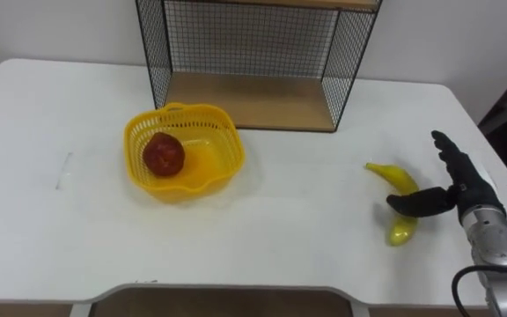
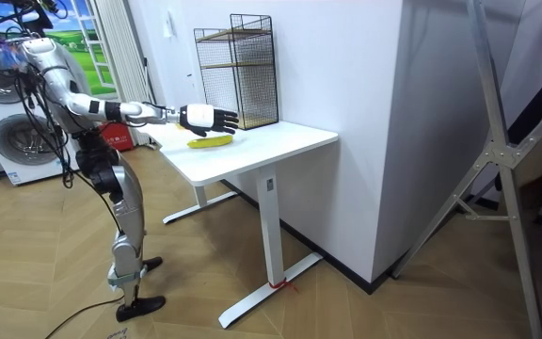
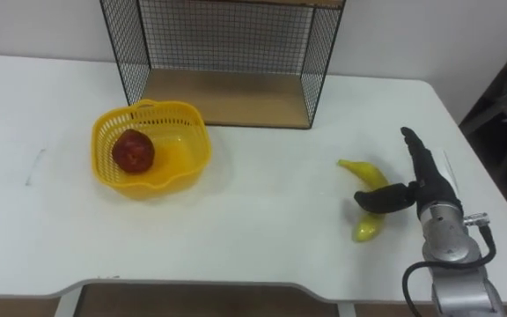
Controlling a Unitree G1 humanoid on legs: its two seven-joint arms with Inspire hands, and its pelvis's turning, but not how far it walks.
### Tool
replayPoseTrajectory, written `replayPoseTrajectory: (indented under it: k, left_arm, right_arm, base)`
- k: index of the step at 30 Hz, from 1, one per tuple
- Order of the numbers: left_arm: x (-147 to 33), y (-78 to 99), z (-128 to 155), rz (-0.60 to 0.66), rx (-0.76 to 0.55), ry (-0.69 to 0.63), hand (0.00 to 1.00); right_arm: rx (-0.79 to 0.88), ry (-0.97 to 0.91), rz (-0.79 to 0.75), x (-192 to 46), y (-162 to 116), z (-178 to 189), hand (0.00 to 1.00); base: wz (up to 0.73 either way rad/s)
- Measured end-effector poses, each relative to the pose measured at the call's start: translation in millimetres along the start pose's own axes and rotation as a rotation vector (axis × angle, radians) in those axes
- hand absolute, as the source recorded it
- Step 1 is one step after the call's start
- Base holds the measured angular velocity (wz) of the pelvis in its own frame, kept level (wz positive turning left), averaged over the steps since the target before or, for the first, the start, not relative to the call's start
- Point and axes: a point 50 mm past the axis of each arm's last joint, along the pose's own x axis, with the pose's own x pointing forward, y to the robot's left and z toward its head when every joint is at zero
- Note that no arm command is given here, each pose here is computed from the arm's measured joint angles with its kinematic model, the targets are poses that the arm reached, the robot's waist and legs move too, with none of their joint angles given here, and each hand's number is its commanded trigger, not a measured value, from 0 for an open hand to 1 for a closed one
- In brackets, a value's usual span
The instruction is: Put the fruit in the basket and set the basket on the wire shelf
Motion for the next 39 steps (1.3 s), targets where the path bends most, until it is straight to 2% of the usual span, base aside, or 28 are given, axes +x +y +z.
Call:
replayPoseTrajectory:
  k: [11, 28, 32, 33, 35, 39]
  left_arm:
    - [0.1, 1.0, 2.0, 0.003, 0.002, 0.009, 0.00]
    - [-1.1, 1.3, -8.6, 0.004, -0.007, 0.065, 0.00]
    - [-0.5, 1.9, -3.9, 0.006, -0.007, 0.052, 0.00]
    - [-0.6, 1.7, -4.9, 0.006, -0.007, 0.055, 0.00]
    - [-1.0, 1.1, -7.4, 0.005, -0.005, 0.062, 0.00]
    - [-1.3, 0.7, -9.2, 0.006, -0.006, 0.067, 0.00]
  right_arm:
    - [-0.028, 0.078, 0.029, 0.8, 6.7, -12.3, 0.00]
    - [0.021, 0.210, 0.082, 1.9, 14.2, -36.1, 0.00]
    - [0.025, 0.222, 0.085, 1.1, 14.7, -39.6, 0.00]
    - [0.033, 0.224, 0.084, 0.7, 14.7, -41.5, 0.13]
    - [0.034, 0.225, 0.085, 0.1, 15.0, -43.7, 1.00]
    - [0.034, 0.223, 0.075, -0.4, 14.3, -46.4, 1.00]
  base:
    - [0.00]
    - [0.01]
    - [0.09]
    - [0.05]
    - [0.02]
    - [0.00]
